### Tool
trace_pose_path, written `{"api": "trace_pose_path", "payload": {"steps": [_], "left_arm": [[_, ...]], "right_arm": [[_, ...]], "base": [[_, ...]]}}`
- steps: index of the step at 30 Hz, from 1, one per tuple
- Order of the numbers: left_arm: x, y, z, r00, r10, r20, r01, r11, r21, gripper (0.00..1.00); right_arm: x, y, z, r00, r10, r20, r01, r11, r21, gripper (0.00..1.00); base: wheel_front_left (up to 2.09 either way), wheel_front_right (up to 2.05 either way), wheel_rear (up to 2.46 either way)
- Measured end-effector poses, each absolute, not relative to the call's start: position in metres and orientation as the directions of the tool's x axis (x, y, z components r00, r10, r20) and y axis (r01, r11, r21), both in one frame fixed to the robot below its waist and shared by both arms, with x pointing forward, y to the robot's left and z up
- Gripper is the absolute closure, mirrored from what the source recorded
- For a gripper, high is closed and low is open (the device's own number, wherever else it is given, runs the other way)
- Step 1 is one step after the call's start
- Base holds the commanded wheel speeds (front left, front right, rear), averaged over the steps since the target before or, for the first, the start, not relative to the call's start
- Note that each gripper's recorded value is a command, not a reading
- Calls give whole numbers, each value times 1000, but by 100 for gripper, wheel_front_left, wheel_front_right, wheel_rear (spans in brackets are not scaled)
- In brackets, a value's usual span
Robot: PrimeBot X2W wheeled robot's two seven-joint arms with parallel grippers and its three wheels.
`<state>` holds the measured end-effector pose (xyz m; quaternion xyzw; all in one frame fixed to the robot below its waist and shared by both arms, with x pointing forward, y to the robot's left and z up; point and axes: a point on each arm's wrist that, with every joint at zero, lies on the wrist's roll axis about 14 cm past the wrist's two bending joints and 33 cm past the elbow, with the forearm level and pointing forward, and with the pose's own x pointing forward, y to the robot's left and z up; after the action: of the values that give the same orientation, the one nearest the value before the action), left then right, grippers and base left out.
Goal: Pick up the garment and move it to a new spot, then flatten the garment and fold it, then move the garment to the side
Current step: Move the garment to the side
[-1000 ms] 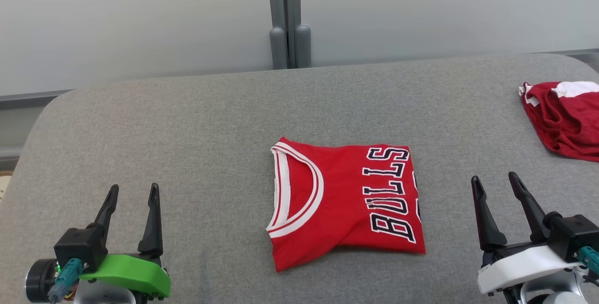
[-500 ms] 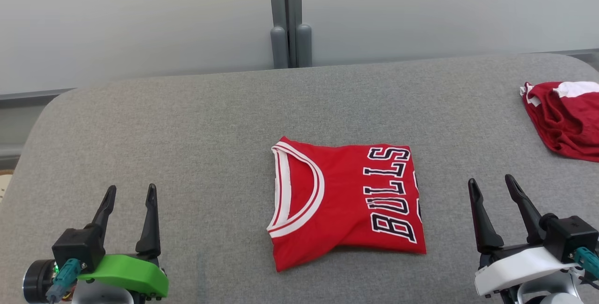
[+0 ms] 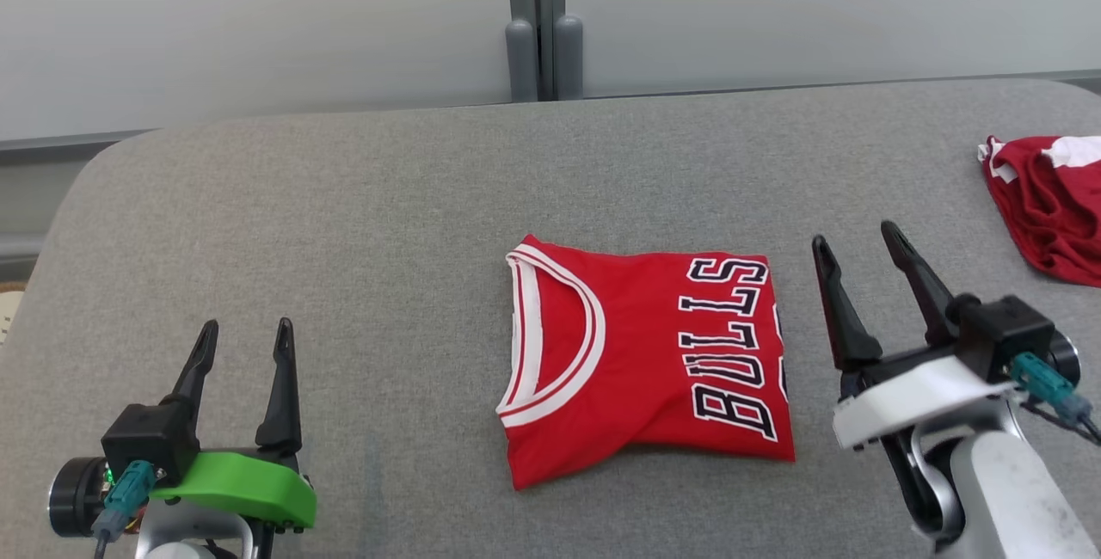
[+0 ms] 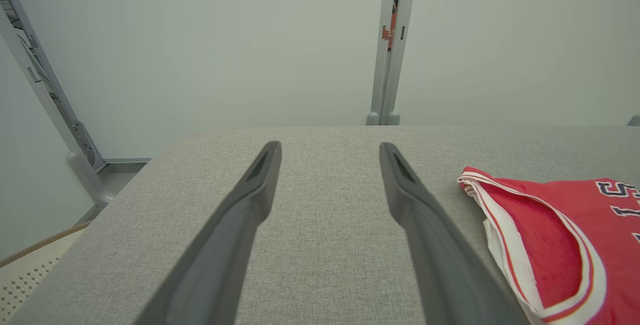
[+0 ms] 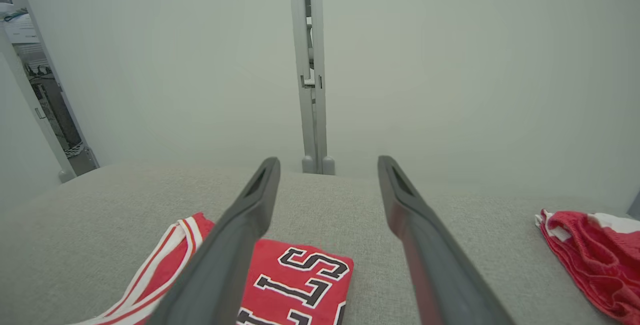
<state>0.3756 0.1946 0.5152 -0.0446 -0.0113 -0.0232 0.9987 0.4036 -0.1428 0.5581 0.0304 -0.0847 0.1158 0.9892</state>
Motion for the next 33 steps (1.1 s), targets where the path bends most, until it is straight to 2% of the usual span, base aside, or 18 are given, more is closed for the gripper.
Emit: {"api": "trace_pose_path", "payload": {"steps": [4, 11, 17, 29, 30, 31, 32, 33], "left_arm": [[381, 194, 511, 999, -42, 17, 43, 995, -90, 0], [392, 194, 504, 999, -35, 11, 36, 995, -91, 0], [394, 199, 492, 1000, -15, -16, 13, 996, -90, 0], [399, 199, 483, 999, -13, -35, 10, 996, -88, 0], [399, 199, 483, 999, -13, -37, 10, 996, -88, 0], [400, 199, 482, 999, -13, -37, 9, 996, -87, 0], [400, 199, 482, 999, -13, -36, 10, 996, -88, 0], [400, 199, 482, 999, -13, -37, 10, 996, -88, 0]], "right_arm": [[429, -134, 556, 955, 261, 141, -266, 964, 14, 0], [454, -126, 502, 959, 280, -41, -279, 960, 27, 0], [451, -124, 440, 937, 274, -215, -264, 962, 73, 0], [426, -110, 378, 892, 277, -358, -225, 957, 180, 0], [424, -107, 375, 887, 284, -365, -228, 955, 190, 3], [423, -105, 373, 883, 288, -370, -227, 953, 200, 62], [422, -103, 373, 884, 288, -368, -220, 951, 215, 100], [421, -101, 372, 885, 290, -365, -217, 949, 227, 100]], "base": [[0, 0, 0], [0, 0, 0], [0, 0, 0], [0, 0, 0], [0, 0, 0], [0, 0, 0], [0, 0, 0], [0, 0, 0]]}}
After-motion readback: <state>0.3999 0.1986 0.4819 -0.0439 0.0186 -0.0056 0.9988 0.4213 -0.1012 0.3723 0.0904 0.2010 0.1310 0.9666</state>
